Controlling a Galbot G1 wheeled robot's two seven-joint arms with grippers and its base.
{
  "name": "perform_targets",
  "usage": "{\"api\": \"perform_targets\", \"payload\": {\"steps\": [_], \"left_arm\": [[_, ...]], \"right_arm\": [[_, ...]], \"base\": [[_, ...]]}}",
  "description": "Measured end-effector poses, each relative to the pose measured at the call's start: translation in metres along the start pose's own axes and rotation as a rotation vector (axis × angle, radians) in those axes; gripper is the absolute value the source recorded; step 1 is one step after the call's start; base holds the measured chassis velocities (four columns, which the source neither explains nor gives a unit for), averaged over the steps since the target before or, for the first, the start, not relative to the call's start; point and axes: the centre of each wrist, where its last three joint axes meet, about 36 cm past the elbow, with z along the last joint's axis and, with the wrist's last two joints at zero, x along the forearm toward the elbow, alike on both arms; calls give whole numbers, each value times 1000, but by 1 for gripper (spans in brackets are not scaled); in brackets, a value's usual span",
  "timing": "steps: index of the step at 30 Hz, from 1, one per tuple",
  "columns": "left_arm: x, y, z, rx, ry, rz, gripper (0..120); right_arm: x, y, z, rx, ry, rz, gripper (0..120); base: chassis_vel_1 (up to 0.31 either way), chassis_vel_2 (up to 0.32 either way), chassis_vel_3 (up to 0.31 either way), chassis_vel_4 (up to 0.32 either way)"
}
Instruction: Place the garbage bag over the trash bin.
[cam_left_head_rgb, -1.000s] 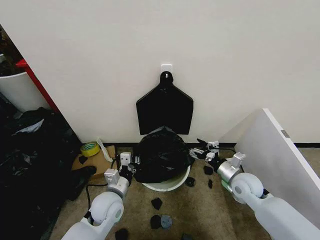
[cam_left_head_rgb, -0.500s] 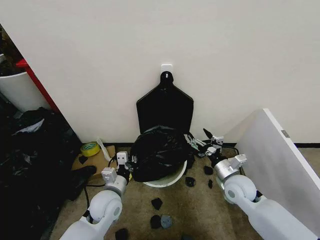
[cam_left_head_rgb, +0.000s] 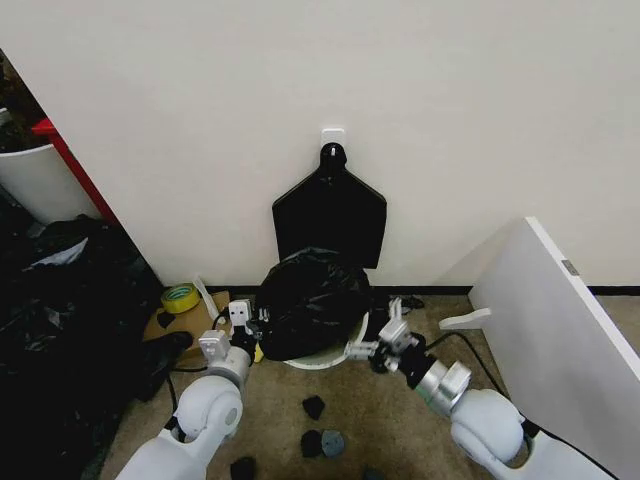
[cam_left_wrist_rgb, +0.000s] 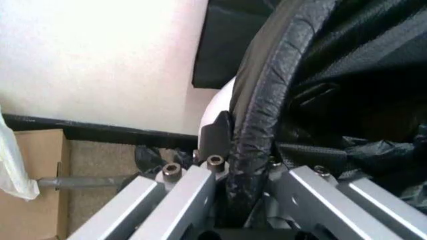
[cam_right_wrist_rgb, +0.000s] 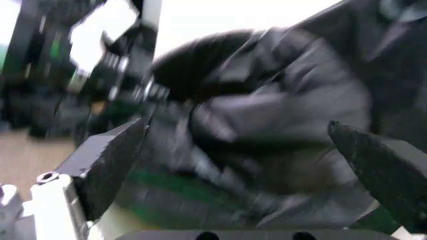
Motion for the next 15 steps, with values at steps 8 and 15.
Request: {"api": "perform_targets", "payload": {"steps": [8, 15], "left_arm": [[4, -3, 2, -19, 0, 3, 0], [5, -5, 4, -29, 4, 8, 0]], "right_arm": [[-6, -7, -17, 55, 126, -54, 69], [-7, -12, -31, 16, 200, -83, 53]], "base": [[0, 0, 0, 0], [0, 0, 0, 0]]}}
